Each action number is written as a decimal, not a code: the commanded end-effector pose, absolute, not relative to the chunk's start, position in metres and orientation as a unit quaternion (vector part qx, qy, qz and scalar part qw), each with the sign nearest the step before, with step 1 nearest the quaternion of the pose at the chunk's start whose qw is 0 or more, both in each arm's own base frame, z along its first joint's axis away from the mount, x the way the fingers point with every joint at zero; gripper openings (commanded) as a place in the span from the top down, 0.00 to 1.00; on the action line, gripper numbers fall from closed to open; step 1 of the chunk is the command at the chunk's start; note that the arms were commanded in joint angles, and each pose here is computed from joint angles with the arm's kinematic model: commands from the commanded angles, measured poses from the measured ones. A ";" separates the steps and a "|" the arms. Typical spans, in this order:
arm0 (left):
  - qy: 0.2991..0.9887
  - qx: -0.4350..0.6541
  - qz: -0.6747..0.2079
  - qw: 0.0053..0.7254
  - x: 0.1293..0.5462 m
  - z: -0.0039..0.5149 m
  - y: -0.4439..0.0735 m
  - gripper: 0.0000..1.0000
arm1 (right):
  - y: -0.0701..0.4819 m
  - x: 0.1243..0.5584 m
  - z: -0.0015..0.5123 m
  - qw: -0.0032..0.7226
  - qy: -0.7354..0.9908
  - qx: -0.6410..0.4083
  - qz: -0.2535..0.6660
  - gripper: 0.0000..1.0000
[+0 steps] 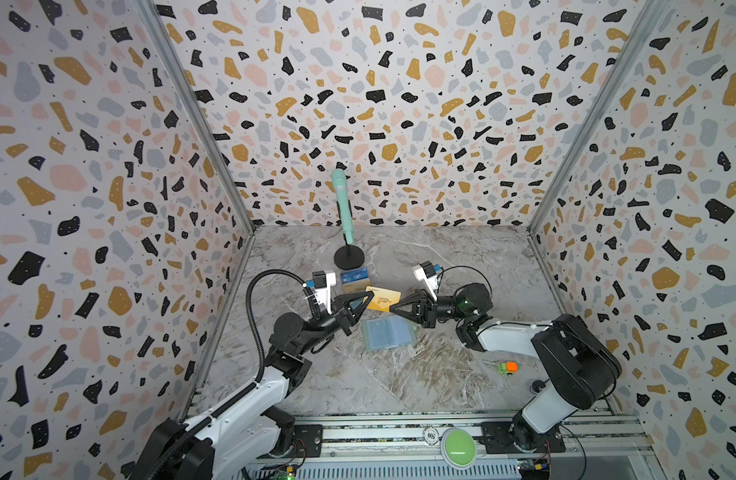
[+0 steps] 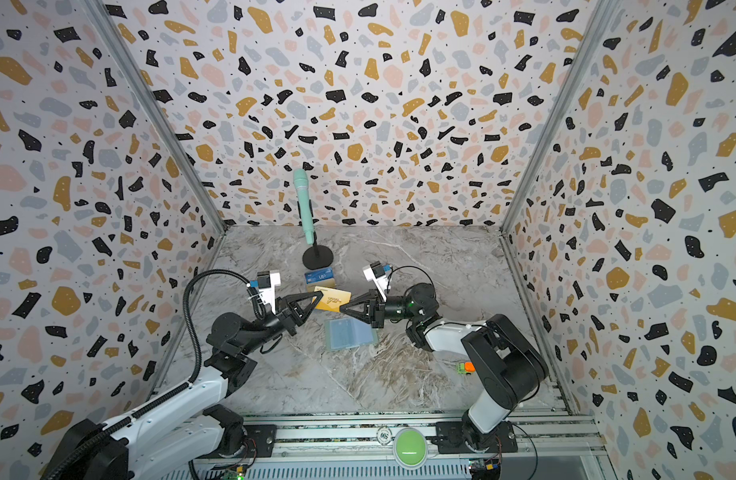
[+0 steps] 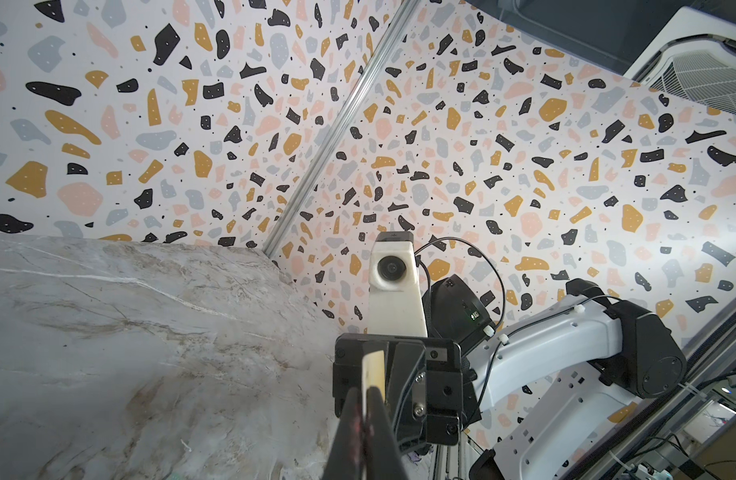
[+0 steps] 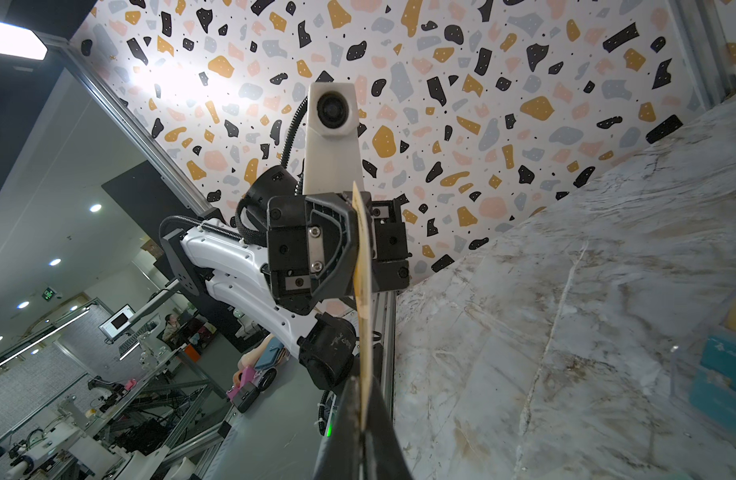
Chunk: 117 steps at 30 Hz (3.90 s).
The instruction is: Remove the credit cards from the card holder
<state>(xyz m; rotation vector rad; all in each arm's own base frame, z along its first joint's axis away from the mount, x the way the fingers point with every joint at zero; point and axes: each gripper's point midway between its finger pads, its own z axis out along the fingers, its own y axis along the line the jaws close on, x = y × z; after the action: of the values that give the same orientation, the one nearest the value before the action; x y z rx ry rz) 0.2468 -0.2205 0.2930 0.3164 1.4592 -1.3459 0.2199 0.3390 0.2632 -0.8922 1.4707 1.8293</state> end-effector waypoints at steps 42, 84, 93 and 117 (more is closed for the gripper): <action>0.678 0.503 -0.354 0.401 0.199 0.277 -0.230 0.46 | 0.321 0.175 0.234 0.264 0.598 -0.536 0.533 1.00; 0.659 0.535 -0.411 0.331 0.174 0.265 -0.236 0.80 | 0.350 0.181 0.233 0.254 0.603 -0.579 0.487 1.00; 0.662 0.534 -0.412 0.327 0.176 0.264 -0.237 0.85 | 0.348 0.182 0.239 0.266 0.604 -0.582 0.475 1.00; 0.700 0.516 -0.293 0.397 0.231 0.262 -0.225 1.00 | 0.331 0.221 0.240 0.345 0.673 -0.520 0.397 0.39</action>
<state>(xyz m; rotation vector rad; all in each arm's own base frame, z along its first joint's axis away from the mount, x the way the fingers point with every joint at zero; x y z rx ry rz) 0.2112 -0.2297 0.2462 1.3467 1.8198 -0.8692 0.2074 0.3397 0.2273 -1.4512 1.7432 1.1122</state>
